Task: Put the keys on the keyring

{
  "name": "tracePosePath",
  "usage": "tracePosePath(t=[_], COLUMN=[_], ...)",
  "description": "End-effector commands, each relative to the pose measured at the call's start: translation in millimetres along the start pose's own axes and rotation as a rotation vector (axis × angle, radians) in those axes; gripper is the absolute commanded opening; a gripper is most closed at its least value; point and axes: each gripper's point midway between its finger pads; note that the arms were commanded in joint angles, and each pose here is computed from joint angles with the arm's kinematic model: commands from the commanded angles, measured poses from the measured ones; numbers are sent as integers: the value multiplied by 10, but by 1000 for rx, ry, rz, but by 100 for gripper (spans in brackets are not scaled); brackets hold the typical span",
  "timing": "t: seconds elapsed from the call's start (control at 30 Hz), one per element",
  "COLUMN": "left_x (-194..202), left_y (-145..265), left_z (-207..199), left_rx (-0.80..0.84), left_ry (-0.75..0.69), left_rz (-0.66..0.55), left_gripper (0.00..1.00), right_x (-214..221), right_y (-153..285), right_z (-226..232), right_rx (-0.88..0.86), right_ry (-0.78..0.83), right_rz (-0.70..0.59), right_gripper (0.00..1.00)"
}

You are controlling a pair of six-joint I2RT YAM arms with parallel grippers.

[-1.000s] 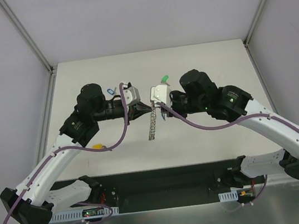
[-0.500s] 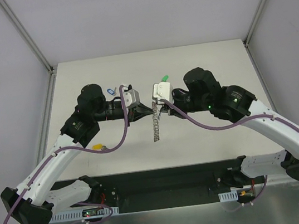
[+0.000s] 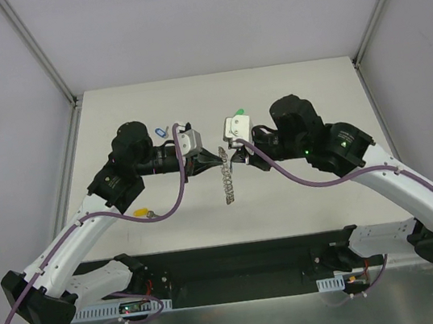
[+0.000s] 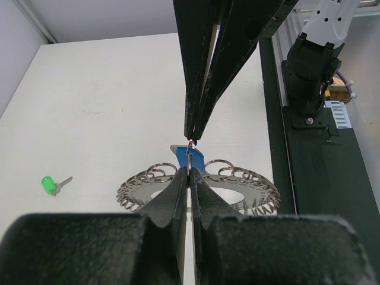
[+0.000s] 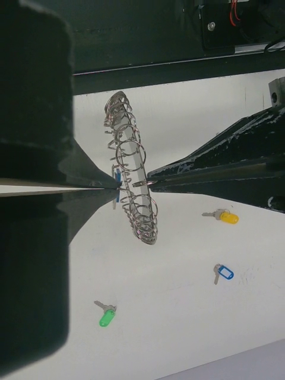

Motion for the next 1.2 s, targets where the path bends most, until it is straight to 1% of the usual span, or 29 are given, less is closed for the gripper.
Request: tracePosePath(t=[0.0,1.17], left_x=[-178,-187], left_y=[3,6], left_z=[9,4], left_rx=[14,19], left_ry=[-89,-104], left_rz=[-64,-68], left_gripper=[0,0], right_x=[-156,-180], right_y=[89,125], right_z=[53,85], right_rx=[-24,-41], right_ry=[8,8], right_rz=[-66,-73], right_gripper=[1,1])
Point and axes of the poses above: each gripper's point midway between its finger pads, its own y axis back along the fingers, its own z axis along the line the jaws close on, x = y × z, and after that the axes turned 13 degrees about -y, right-handed
